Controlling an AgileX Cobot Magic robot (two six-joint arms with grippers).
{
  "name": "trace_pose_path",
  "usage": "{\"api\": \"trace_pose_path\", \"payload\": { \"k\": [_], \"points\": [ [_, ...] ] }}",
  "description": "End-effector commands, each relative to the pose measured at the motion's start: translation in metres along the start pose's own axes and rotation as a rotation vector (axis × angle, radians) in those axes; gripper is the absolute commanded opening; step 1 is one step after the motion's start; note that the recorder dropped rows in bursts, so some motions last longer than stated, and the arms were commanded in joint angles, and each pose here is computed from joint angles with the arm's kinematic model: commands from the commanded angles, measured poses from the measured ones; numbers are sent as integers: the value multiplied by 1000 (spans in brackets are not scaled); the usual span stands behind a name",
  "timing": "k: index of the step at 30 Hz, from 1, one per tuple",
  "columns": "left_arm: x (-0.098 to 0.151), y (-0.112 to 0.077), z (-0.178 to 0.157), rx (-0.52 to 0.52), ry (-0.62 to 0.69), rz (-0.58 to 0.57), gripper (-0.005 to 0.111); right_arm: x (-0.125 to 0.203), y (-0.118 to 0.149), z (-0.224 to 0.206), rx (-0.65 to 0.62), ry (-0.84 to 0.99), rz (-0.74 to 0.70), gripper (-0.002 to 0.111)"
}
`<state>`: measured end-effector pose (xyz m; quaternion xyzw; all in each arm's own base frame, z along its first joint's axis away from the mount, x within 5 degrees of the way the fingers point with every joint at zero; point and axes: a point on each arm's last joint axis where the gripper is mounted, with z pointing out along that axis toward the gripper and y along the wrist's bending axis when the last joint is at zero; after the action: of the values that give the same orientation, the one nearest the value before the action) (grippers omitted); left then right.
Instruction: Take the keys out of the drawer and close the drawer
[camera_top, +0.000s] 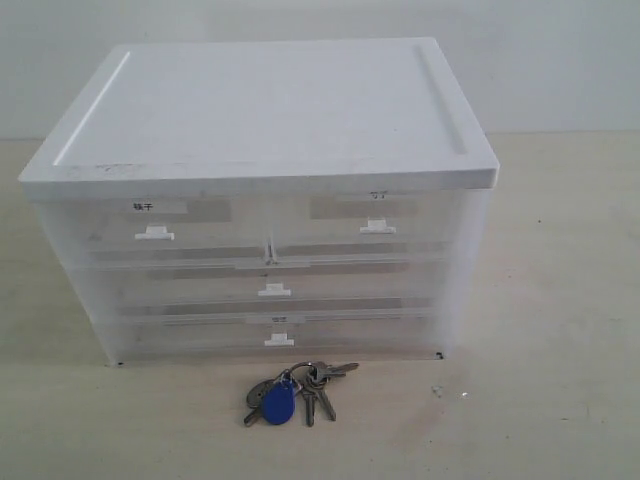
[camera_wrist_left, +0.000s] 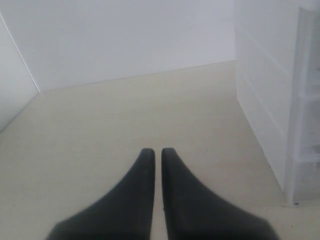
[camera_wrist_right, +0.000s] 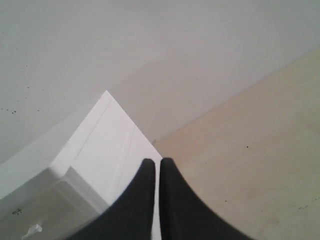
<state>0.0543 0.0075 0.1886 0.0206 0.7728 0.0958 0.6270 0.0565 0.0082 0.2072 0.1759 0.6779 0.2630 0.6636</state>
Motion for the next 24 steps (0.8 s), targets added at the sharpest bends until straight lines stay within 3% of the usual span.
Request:
{"api": "trace_pose_path", "payload": {
  "k": [1, 6, 9, 10, 12, 14, 17, 20, 24],
  "points": [
    [1, 0, 0, -3, 0, -4, 4, -1, 0, -1, -3, -9, -4, 0],
    [1, 0, 0, -3, 0, -4, 4, -1, 0, -1, 2, -10, -82, 0],
    [1, 0, 0, -3, 0, -4, 4, -1, -2, -1, 28, -5, -405, 0],
    [1, 0, 0, -3, 0, -4, 4, -1, -4, -1, 46, -2, -601, 0],
    [1, 0, 0, -3, 0, -4, 4, -1, -4, -1, 45, -2, -599, 0],
    [1, 0, 0, -3, 0, -4, 4, -1, -3, -1, 36, 0, -480, 0],
    [1, 0, 0, -3, 0, -4, 4, 0, -4, -1, 38, 6, -476, 0],
    [1, 0, 0, -3, 0, -4, 4, 10, -12, -2, 86, 153, -678, 0],
    [1, 0, 0, -3, 0, -4, 4, 16, -16, -4, 106, 236, -720, 0]
  ]
}}
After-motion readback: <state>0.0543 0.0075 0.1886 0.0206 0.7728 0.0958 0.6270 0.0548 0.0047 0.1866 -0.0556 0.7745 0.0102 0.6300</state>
